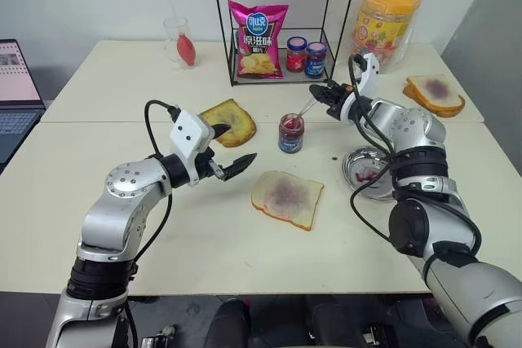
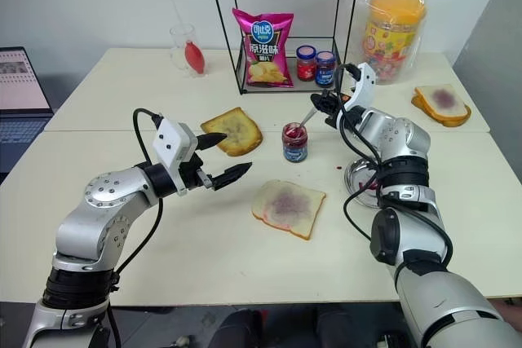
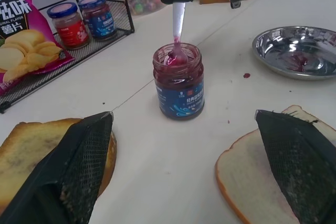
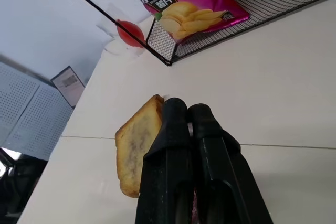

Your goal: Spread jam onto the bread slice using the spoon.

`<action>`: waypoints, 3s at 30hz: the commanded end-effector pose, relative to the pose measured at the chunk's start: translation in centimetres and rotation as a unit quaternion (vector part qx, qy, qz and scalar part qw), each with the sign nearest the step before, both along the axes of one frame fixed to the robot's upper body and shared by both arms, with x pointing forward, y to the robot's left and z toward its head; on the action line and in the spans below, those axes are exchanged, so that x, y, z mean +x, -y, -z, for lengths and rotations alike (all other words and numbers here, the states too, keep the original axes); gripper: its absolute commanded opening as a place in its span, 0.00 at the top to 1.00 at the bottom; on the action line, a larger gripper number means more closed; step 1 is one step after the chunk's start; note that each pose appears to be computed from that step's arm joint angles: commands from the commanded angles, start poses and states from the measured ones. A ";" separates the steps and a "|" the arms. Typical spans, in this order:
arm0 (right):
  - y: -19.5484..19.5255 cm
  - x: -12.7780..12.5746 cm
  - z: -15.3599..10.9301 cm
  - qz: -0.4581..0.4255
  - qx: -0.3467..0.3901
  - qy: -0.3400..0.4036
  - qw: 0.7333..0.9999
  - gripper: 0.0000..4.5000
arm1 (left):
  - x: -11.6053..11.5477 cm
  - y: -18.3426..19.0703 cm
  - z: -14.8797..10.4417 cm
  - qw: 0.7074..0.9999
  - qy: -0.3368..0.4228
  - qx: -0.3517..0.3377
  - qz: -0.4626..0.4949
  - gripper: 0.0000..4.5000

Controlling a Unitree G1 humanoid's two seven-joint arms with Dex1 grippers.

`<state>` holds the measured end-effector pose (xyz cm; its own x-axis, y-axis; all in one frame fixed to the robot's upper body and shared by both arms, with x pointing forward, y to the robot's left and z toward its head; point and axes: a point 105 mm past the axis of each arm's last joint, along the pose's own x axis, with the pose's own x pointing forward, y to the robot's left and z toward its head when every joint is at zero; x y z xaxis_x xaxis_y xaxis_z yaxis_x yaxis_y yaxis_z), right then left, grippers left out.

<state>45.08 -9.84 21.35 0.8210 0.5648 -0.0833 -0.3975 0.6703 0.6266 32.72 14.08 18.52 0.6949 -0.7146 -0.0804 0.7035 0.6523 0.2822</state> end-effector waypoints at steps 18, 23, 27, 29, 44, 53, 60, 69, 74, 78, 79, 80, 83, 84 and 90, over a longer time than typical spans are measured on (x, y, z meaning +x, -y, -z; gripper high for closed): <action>1.5 0.2 -4.1 0.025 0.096 0.008 0.995 0.99 | -0.2 1.1 -1.5 0.997 0.029 0.033 0.064 0.00; 2.0 -0.5 -5.4 0.025 0.119 0.013 0.993 0.99 | 0.1 1.2 -2.6 0.995 0.050 0.043 0.082 0.00; 2.1 -2.0 -6.8 0.013 0.112 0.036 0.993 0.99 | -0.8 1.5 -2.8 0.990 0.040 0.050 0.125 0.00; 1.7 -3.5 -7.3 -0.007 0.072 0.062 0.995 0.99 | -1.5 1.5 -2.5 0.987 0.021 0.056 0.147 0.00; -3.6 -12.9 -3.7 -0.121 -0.091 0.131 0.980 0.99 | -7.6 2.0 1.7 0.979 -0.083 0.037 0.185 0.00; -4.9 -13.9 -0.5 -0.137 -0.184 0.159 0.960 0.99 | -9.0 1.8 2.2 0.986 -0.103 0.012 0.131 0.00; -5.2 -13.8 1.0 -0.138 -0.215 0.180 0.950 0.99 | -9.8 1.5 2.9 0.989 -0.116 0.008 0.097 0.00; -5.8 -14.1 1.1 -0.147 -0.227 0.207 0.940 0.99 | -10.4 1.4 3.7 0.991 -0.115 0.002 0.067 0.00; -5.9 -14.3 0.7 -0.161 -0.249 0.229 0.927 0.99 | -10.7 1.3 3.9 0.992 -0.113 -0.008 0.056 0.00; -6.0 -14.5 0.6 -0.169 -0.254 0.236 0.923 0.99 | -10.7 1.3 4.0 0.993 -0.108 -0.011 0.054 0.00; -6.0 -14.5 0.6 -0.169 -0.254 0.236 0.923 0.99 | -10.7 1.3 4.0 0.993 -0.107 -0.012 0.054 0.00; -6.0 -14.5 0.6 -0.170 -0.256 0.237 0.921 0.99 | -10.8 1.3 4.1 0.993 -0.108 -0.011 0.054 0.00; -6.0 -14.5 0.6 -0.172 -0.259 0.240 0.920 0.99 | -10.7 1.2 4.4 0.993 -0.106 -0.010 0.052 0.00; -6.0 -14.5 0.5 -0.172 -0.258 0.240 0.920 0.99 | -10.7 1.1 4.4 0.993 -0.105 -0.010 0.051 0.00; -6.6 -14.7 0.0 -0.181 -0.250 0.247 0.918 0.99 | -10.7 1.1 4.8 0.993 -0.104 -0.010 0.055 0.00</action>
<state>31.07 -3.90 19.41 0.6151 0.7763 -0.1381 -0.7829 0.6220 0.0095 22.18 13.26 13.40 0.5897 -0.7772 -0.2197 0.8058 0.5846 0.0946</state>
